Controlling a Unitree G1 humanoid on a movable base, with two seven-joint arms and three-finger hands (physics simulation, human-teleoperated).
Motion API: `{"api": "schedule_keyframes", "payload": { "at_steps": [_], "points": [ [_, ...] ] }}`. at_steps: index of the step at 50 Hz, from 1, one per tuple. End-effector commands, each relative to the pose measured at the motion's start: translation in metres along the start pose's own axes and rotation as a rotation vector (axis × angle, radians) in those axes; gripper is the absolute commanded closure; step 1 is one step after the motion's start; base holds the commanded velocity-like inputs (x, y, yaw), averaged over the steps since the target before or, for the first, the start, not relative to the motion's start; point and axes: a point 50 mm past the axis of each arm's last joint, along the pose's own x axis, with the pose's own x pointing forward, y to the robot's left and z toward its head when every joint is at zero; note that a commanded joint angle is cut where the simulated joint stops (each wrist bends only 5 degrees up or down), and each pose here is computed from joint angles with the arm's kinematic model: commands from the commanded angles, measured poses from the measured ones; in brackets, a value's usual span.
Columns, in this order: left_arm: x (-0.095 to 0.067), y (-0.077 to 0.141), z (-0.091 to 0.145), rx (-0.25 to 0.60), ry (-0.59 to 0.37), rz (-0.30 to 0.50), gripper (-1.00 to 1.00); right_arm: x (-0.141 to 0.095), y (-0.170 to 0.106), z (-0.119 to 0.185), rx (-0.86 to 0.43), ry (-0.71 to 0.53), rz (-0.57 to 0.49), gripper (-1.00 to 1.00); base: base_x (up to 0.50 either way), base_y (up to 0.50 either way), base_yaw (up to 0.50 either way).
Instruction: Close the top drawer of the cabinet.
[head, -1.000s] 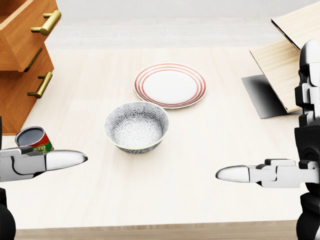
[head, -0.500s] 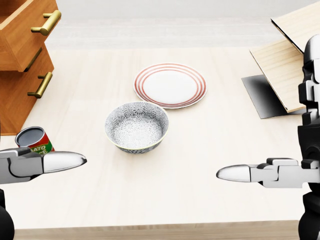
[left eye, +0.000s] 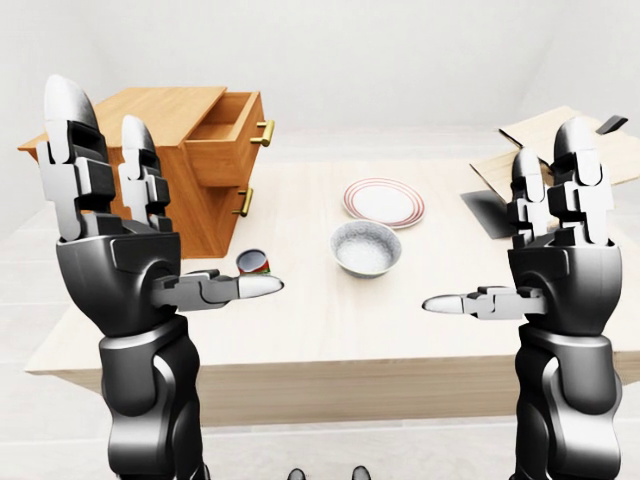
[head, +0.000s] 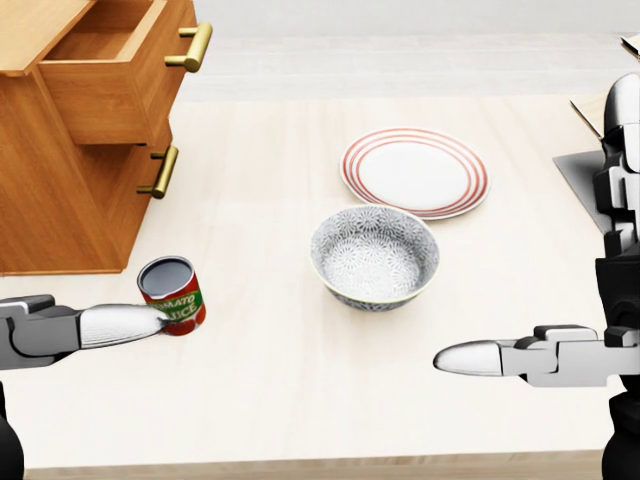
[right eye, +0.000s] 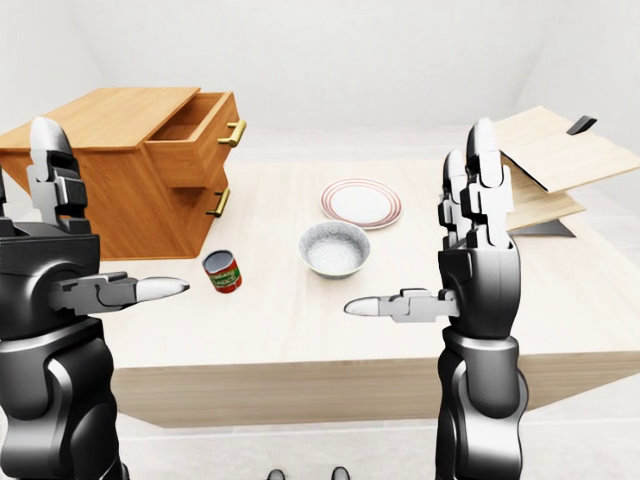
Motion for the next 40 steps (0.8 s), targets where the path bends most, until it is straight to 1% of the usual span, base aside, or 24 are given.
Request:
{"api": "schedule_keyframes", "payload": {
  "at_steps": [1,8,10,18,24,27,30,35,40],
  "points": [
    [-0.0003,0.0004,0.0006,0.01,-0.001,-0.001,-1.0,-0.0014,0.0019,-0.0007,-0.013,0.009,0.018,-1.0,0.05,0.5,0.0],
    [0.0016,0.0016,0.001,0.004,-0.008,0.007,-1.0,-0.0022,0.0012,-0.007,-0.004,0.037,0.014,-1.0,0.06,0.5,0.0],
    [0.0031,0.0011,0.0058,-0.001,-0.033,0.007,-1.0,-0.0017,0.0016,-0.0043,-0.005,0.024,0.015,-1.0,0.06,0.5,0.0],
    [0.0024,-0.0001,0.0043,-0.006,-0.025,0.006,-1.0,-0.0014,0.0031,-0.0038,0.011,0.019,0.024,-1.0,0.08,0.5,0.0],
    [0.0036,0.0019,0.0057,-0.009,-0.034,0.014,-1.0,-0.0024,0.0029,-0.0055,0.016,0.029,0.022,-1.0,0.1,0.5,0.0],
    [0.0017,0.0005,0.0042,-0.008,-0.022,0.007,-1.0,-0.0032,0.0036,-0.0085,0.016,0.044,0.027,-1.0,0.1,0.5,0.0],
    [0.0021,0.0006,0.0049,-0.009,-0.026,0.008,-1.0,-0.0033,0.003,-0.005,0.013,0.03,0.024,-1.0,0.1,0.5,0.0],
    [0.0019,0.0,0.0056,-0.01,-0.029,0.007,-1.0,-0.006,0.0019,-0.008,0.012,0.05,0.022,-1.0,0.11,0.5,0.0],
    [0.0016,-0.0007,0.0057,-0.01,-0.029,0.004,-1.0,-0.0051,0.0018,-0.005,0.01,0.035,0.02,-1.0,0.11,0.29,0.0]
  ]
}}
